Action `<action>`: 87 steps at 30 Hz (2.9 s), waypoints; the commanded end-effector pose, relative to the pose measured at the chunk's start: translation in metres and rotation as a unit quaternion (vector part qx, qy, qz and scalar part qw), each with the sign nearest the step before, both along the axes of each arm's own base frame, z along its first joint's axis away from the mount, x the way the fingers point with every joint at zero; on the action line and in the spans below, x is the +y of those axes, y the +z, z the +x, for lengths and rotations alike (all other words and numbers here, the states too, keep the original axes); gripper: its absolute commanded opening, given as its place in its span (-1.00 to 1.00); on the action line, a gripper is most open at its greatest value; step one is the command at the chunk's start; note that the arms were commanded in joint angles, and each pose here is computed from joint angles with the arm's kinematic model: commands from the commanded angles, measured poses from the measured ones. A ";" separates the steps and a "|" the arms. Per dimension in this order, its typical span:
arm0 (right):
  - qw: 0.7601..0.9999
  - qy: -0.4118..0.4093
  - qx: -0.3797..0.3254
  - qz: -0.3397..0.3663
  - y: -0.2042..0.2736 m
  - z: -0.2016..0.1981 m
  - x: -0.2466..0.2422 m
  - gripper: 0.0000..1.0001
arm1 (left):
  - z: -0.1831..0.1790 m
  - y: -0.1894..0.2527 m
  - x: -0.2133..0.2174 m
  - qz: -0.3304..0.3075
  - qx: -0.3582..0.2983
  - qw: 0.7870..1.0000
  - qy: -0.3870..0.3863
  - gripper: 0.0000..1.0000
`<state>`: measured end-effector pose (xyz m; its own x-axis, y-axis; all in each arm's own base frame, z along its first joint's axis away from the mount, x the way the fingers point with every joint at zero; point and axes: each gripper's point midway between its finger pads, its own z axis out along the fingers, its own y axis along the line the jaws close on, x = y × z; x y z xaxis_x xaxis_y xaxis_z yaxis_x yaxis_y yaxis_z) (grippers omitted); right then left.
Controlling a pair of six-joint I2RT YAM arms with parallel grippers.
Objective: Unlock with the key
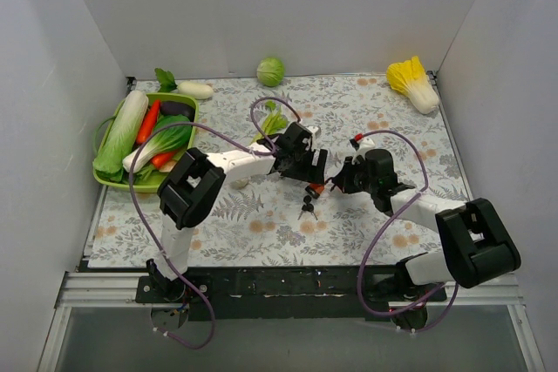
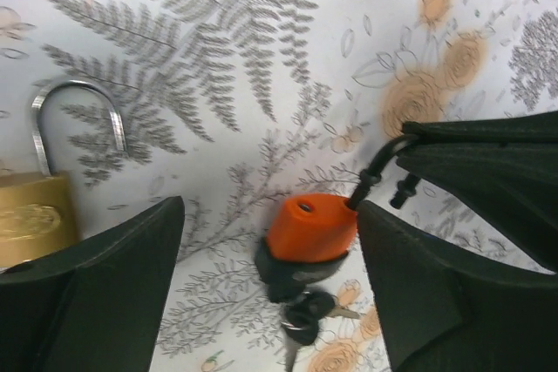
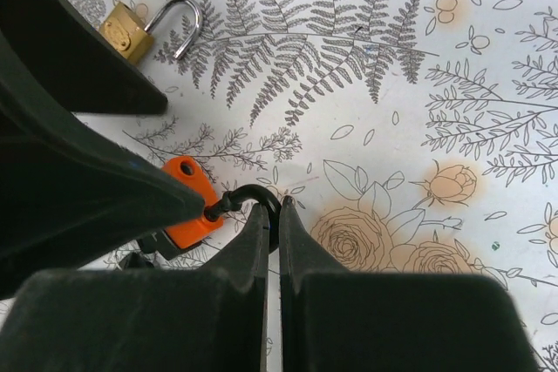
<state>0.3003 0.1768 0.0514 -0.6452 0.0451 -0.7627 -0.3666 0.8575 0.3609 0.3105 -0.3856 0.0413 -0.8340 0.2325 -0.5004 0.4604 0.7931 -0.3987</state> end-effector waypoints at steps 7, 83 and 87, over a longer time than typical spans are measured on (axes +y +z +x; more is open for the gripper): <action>0.999 0.035 -0.011 -0.028 -0.003 0.018 0.000 -0.97 | 0.013 0.110 0.015 -0.086 -0.118 0.989 -0.021 0.96; 0.969 -0.203 -0.127 -0.061 0.148 0.046 -0.147 0.10 | 0.052 0.236 0.305 -0.219 -0.291 0.892 0.269 0.96; 0.963 -0.191 -0.187 -0.037 0.182 0.032 -0.140 0.11 | 0.044 0.260 0.302 -0.215 -0.329 0.888 0.239 0.96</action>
<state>0.3439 0.0335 0.2088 -0.3497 0.1513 -0.9246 -0.0853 0.9776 0.1923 0.3649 -0.0794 0.2434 -0.4134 -0.4842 -0.7711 0.2092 0.7737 -0.5980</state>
